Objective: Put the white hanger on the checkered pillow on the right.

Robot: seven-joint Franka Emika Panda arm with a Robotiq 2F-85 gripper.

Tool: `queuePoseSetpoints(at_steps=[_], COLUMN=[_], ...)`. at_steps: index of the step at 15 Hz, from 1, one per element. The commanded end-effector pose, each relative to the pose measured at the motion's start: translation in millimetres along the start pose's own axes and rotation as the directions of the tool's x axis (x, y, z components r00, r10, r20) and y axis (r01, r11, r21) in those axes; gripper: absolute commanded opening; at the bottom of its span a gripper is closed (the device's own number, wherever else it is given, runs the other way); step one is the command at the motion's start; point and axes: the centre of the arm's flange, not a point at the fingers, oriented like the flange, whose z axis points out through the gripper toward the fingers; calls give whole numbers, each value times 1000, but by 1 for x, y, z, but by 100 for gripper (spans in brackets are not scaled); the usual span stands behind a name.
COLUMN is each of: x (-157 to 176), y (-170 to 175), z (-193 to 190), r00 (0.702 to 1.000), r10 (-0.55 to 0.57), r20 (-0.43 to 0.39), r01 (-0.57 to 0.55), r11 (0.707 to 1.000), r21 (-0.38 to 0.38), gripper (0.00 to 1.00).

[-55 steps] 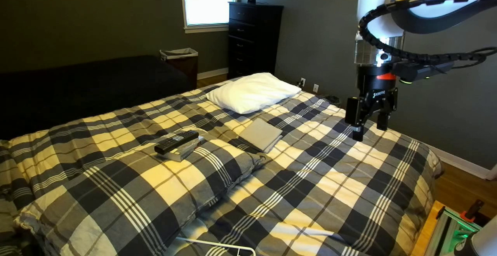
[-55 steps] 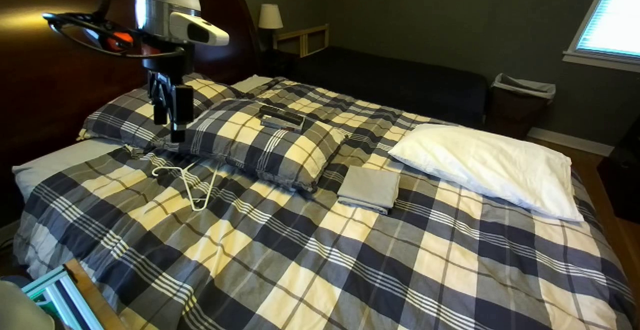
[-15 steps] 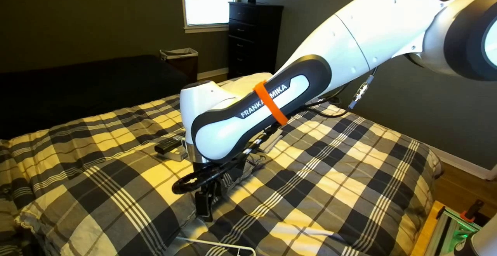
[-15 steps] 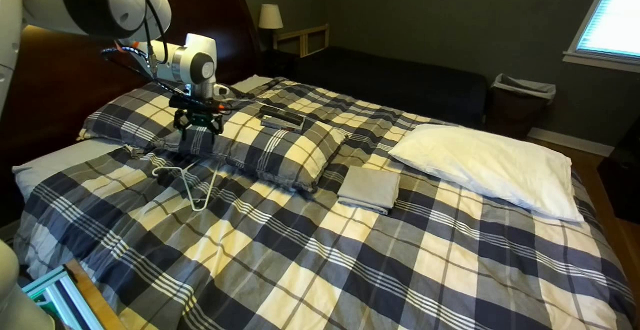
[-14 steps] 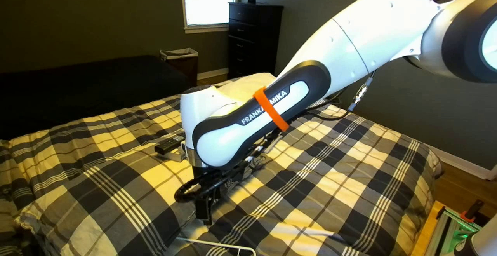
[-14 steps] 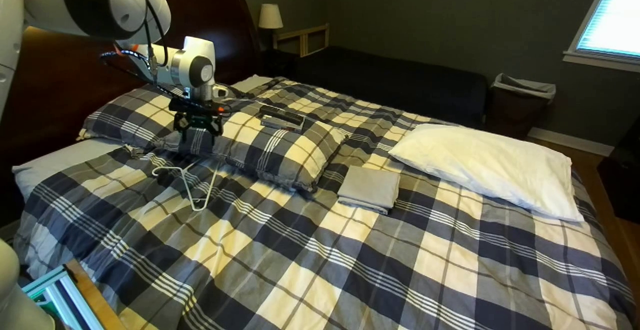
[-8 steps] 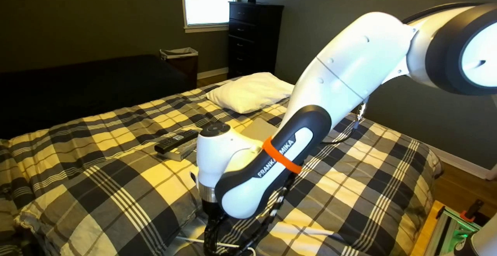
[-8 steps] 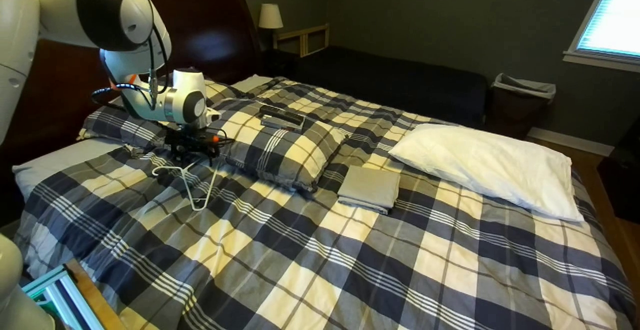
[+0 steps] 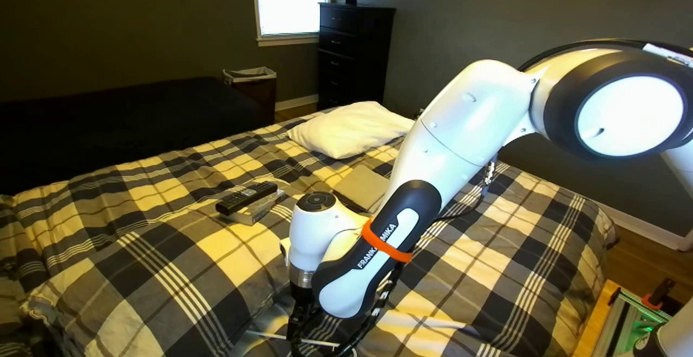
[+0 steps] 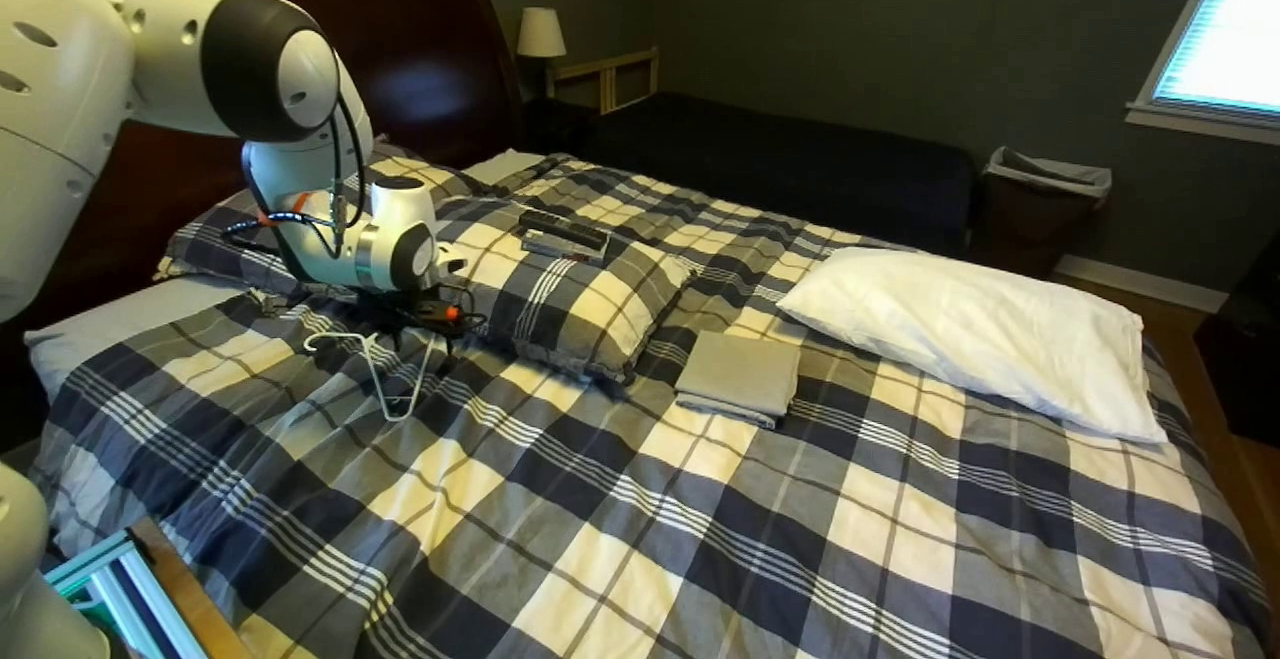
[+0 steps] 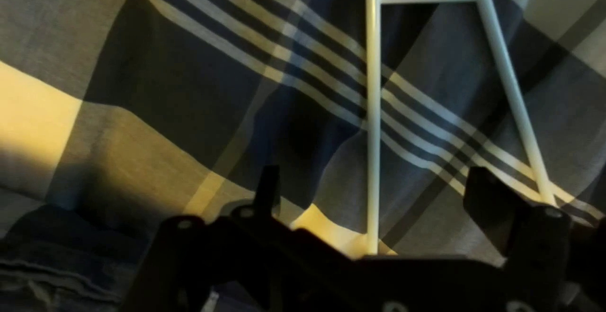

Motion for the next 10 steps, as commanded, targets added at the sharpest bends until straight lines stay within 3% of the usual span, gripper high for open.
queuePoseSetpoints(at_steps=[1, 2, 3, 6, 8, 10], x=[8, 7, 7, 13, 19, 25], y=[-1, -3, -5, -7, -8, -6], z=[18, 19, 20, 25, 29, 35], r00=[1000, 999, 999, 999, 998, 997], r10=[-5, -11, -22, -28, -31, -34], r20=[26, 33, 31, 37, 49, 69], r01=[5, 12, 22, 28, 31, 33], r11=[1000, 1000, 1000, 1000, 1000, 999], r21=[-7, -6, -4, 0, 6, 14], gripper=[84, 78, 84, 78, 65, 43])
